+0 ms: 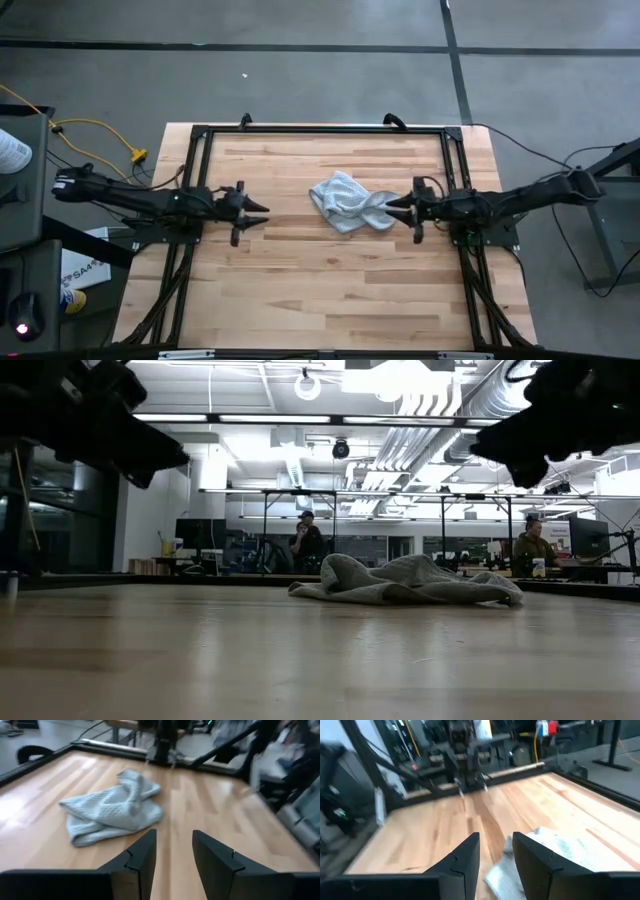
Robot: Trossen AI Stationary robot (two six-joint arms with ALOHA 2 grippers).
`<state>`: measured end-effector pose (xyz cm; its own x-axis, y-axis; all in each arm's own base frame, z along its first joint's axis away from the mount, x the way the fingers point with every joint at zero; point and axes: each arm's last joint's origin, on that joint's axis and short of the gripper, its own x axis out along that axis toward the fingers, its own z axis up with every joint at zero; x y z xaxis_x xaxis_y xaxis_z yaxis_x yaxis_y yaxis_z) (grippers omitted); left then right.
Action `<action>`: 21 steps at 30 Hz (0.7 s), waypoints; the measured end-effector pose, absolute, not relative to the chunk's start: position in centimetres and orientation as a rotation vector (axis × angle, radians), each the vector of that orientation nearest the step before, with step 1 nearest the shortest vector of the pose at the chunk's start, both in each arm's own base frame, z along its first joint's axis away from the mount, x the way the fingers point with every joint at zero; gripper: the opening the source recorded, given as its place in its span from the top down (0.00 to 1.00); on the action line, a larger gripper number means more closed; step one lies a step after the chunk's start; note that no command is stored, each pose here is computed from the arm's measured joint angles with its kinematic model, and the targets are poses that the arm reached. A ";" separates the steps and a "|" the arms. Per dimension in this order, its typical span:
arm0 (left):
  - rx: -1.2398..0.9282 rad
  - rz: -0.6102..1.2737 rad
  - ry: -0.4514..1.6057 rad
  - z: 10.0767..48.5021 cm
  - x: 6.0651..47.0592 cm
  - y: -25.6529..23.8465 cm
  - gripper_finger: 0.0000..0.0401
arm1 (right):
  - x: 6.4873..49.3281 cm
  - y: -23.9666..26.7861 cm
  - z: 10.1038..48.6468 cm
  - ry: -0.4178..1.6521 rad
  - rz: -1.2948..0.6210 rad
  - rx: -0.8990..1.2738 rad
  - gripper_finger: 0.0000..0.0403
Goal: Fold microfiber towels
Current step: Fold the gray towel
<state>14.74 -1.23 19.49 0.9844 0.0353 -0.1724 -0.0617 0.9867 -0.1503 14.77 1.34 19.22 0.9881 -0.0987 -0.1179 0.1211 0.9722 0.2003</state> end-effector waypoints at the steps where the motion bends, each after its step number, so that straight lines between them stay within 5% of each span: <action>1: -0.132 0.066 0.190 19.6 15.2 -1.2 0.68 | 15.2 1.3 19.4 0.123 -0.117 0.190 0.73; 21: 0.204 0.060 0.341 17.3 23.8 -2.1 0.68 | 19.7 0.4 16.3 0.436 -0.245 0.111 0.73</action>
